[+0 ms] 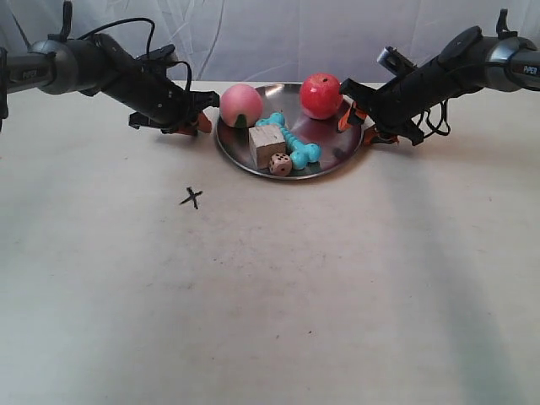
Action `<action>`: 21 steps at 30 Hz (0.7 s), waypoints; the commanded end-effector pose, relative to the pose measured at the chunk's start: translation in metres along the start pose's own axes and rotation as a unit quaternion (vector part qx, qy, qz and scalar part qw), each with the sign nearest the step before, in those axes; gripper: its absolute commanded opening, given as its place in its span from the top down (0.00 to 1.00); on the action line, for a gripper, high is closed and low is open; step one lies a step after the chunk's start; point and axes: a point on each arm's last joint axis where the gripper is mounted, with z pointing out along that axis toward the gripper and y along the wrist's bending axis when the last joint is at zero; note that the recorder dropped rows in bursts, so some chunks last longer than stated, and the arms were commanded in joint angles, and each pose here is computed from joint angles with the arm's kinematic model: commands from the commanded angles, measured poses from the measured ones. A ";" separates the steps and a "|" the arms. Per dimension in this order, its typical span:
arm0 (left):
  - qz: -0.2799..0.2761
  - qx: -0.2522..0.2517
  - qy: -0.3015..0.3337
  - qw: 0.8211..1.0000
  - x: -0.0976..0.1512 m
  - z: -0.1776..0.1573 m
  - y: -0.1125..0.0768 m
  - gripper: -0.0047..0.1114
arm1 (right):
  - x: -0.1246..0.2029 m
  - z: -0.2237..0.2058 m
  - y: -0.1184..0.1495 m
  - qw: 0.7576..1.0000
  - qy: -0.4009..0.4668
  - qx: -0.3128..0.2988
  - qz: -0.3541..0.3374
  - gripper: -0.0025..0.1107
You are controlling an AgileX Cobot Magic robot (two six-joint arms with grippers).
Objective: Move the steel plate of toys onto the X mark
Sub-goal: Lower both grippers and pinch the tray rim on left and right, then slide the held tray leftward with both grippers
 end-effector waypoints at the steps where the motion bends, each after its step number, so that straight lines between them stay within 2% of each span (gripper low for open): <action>1: -0.048 -0.006 -0.030 0.998 -0.004 0.002 0.012 0.71 | 0.009 0.009 -0.004 0.999 0.037 0.008 -0.009 0.56; 3: -0.064 0.003 -0.035 0.997 -0.004 0.002 0.012 0.71 | 0.009 0.009 -0.004 0.999 0.037 0.008 -0.009 0.56; 9: -0.044 0.008 -0.015 0.999 0.001 0.006 0.004 0.71 | 0.009 0.009 -0.004 0.999 0.036 0.005 -0.007 0.56; 14: -0.030 0.015 0.004 0.999 0.014 0.023 -0.015 0.71 | 0.010 0.009 -0.003 0.999 0.040 0.003 -0.005 0.56; 17: -0.027 0.014 0.031 0.999 0.026 0.035 -0.012 0.71 | 0.011 0.009 -0.003 0.999 0.047 0.001 -0.006 0.56; 21: -0.021 0.014 0.042 0.999 0.027 0.033 -0.012 0.71 | 0.013 0.008 -0.003 0.998 0.056 -0.002 -0.016 0.56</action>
